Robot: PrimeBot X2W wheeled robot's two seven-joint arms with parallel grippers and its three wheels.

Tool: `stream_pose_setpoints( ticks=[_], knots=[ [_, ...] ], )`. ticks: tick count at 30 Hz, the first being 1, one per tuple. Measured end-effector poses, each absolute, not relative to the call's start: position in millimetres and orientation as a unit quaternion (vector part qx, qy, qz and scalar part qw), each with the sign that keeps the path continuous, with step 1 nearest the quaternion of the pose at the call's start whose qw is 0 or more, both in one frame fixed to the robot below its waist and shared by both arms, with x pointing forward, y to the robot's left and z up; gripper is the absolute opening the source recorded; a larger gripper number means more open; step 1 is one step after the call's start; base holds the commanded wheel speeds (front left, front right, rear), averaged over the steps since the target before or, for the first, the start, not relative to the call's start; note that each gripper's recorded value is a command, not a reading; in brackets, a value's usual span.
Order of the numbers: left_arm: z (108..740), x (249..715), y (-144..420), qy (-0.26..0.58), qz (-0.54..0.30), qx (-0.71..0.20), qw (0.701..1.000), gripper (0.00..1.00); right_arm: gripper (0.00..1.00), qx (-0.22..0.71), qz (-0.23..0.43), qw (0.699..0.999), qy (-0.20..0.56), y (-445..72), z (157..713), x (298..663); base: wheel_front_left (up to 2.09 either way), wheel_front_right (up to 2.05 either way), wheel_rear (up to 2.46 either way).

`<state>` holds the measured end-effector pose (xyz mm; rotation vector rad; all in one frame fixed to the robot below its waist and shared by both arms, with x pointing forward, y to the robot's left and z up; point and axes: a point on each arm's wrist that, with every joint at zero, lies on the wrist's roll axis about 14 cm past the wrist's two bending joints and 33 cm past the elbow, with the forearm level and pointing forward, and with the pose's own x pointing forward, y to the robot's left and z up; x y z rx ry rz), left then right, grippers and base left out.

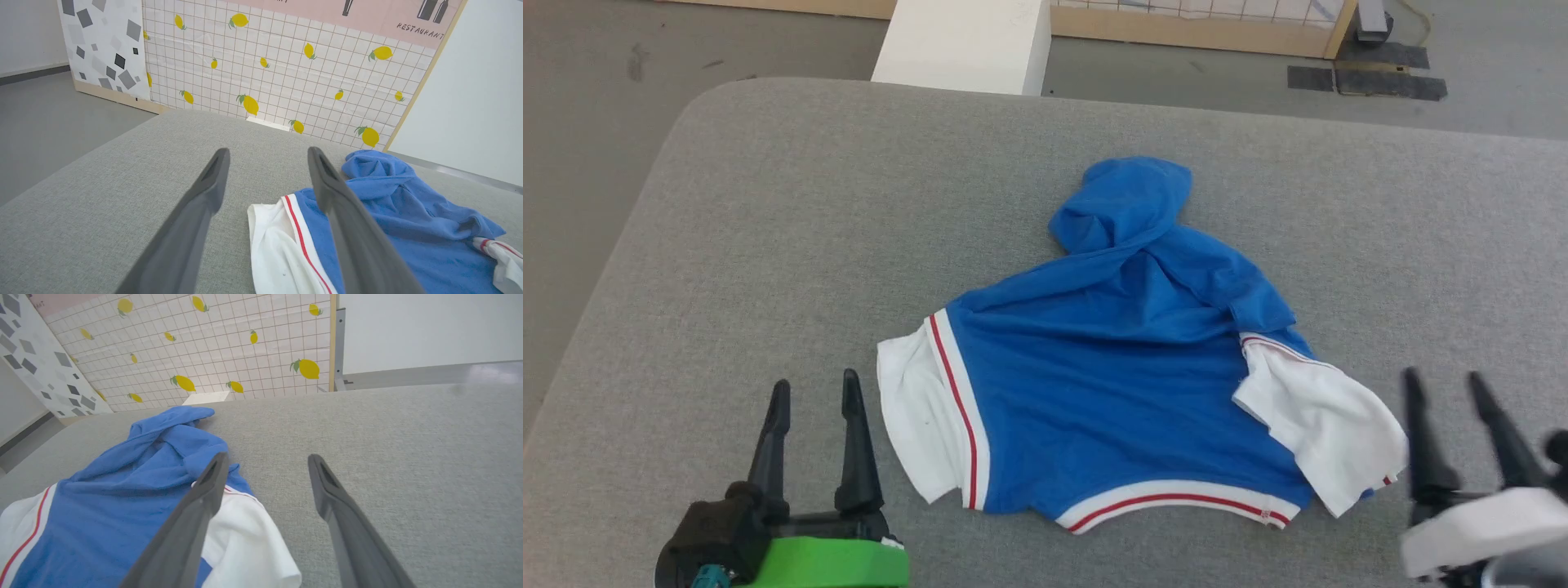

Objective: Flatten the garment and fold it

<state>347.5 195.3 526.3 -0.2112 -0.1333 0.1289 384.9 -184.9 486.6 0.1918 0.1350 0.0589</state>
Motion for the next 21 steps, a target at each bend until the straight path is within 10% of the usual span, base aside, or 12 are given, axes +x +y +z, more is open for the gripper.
stream_pose_setpoints(
  ticks=[19, 20, 21],
  knots=[
    [507.6, 333.8, 203.5, -0.036, 0.089, -0.115, 0.989, 1.00, 1.00, -0.047, 0.157, 0.895, 0.415, -131.2, 387.4, 338.5, 0.00, 0.00, 0.00],
    [507.5, 333.1, 204.5, -0.036, 0.090, -0.114, 0.989, 1.00, 0.79, -0.048, 0.159, 0.895, 0.413, -129.8, 386.2, 339.4, 0.00, 0.00, 0.00],
    [507.1, 332.8, 205.2, -0.035, 0.092, -0.114, 0.989, 1.00, 0.38, -0.045, 0.158, 0.898, 0.408, -129.0, 387.0, 342.0, 0.00, 0.00, 0.00]
  ],
)
